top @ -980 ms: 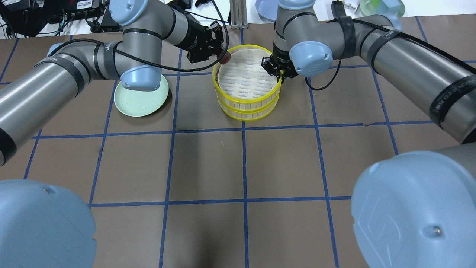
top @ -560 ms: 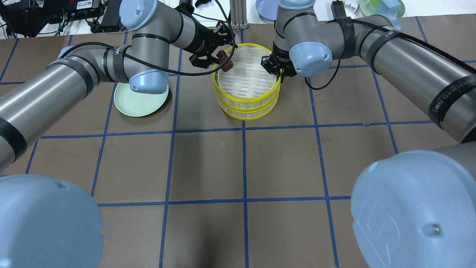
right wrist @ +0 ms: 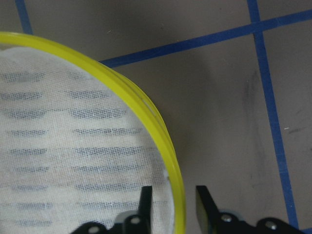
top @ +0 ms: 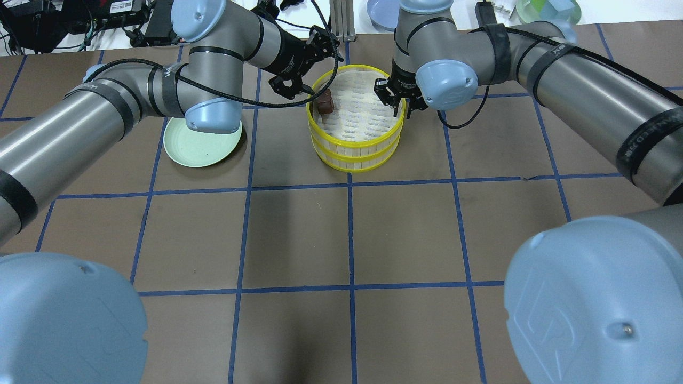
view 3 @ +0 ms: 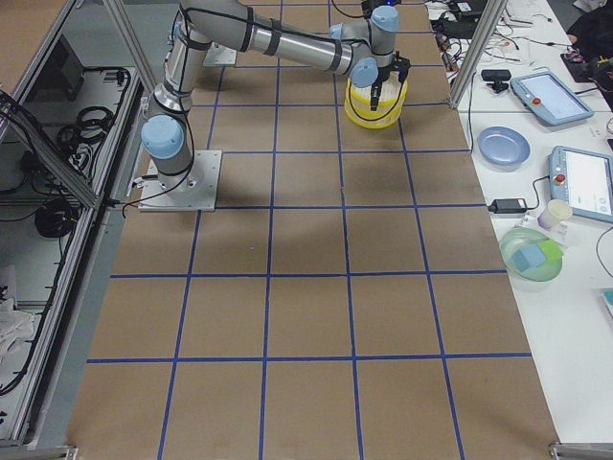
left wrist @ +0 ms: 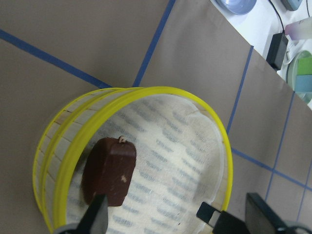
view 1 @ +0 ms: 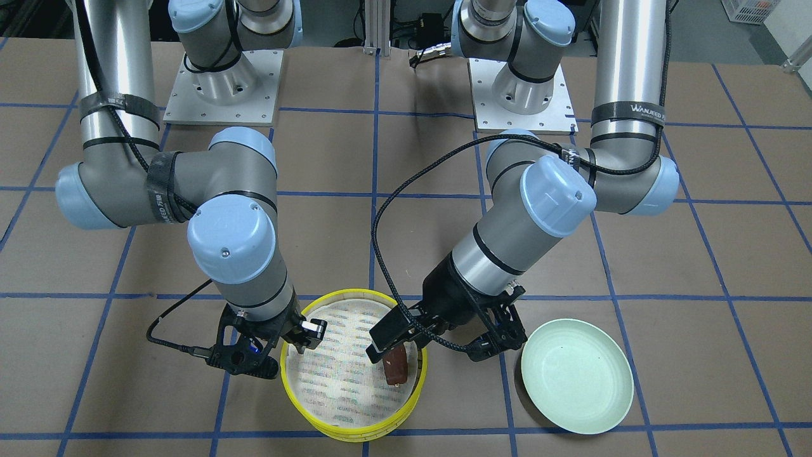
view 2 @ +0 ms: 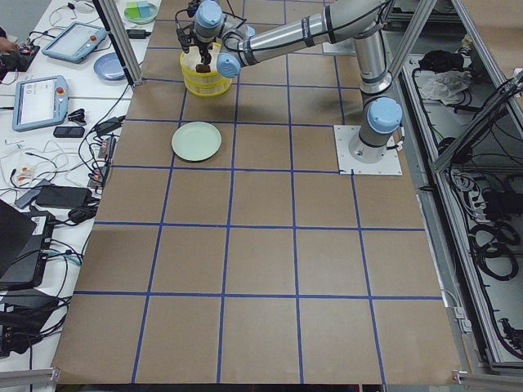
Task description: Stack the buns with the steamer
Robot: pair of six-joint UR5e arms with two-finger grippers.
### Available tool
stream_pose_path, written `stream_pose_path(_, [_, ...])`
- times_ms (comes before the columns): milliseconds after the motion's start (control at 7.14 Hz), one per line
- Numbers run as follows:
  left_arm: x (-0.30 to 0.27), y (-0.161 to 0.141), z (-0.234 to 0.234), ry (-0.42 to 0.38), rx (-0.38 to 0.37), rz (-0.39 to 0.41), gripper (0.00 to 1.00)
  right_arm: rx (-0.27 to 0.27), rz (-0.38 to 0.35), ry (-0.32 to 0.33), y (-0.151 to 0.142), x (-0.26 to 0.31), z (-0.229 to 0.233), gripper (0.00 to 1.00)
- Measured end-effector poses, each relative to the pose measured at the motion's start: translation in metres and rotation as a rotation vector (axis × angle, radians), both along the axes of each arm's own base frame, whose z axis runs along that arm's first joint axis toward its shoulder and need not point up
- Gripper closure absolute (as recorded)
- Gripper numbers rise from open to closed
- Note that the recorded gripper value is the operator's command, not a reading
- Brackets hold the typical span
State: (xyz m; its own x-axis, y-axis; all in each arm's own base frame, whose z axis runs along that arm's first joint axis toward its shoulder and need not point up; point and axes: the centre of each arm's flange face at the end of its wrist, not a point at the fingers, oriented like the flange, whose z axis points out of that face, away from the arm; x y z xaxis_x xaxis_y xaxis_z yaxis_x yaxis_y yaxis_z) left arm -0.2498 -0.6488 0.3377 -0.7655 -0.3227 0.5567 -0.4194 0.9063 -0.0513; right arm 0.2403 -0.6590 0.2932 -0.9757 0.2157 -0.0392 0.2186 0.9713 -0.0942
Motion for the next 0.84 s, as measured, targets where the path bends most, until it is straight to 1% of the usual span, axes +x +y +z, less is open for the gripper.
stream_pose_path(140, [0.009, 0.002, 0.007, -0.102, 0.009, -0.069, 0.00, -0.022, 0.010, -0.012, 0.001, -0.007, 0.018, 0.00])
stream_pose_path(280, [0.024, 0.004, 0.019, -0.252, 0.016, -0.149, 0.00, -0.042, 0.038, -0.033, 0.005, -0.022, 0.048, 0.00])
stream_pose_path(420, [0.047, 0.008, 0.036, -0.391, 0.016, -0.224, 0.00, -0.041, 0.081, -0.047, 0.016, -0.042, 0.082, 0.00])
stream_pose_path(560, [0.074, 0.012, 0.053, -0.494, 0.025, -0.269, 0.00, -0.029, 0.134, -0.046, 0.034, -0.062, 0.117, 0.00])
stream_pose_path(700, [0.104, 0.018, 0.071, -0.548, 0.037, -0.288, 0.00, -0.005, 0.189, -0.037, 0.061, -0.077, 0.155, 0.00])
stream_pose_path(840, [0.127, 0.027, 0.088, -0.570, 0.051, -0.316, 0.00, 0.018, 0.215, -0.033, 0.090, -0.085, 0.187, 0.00])
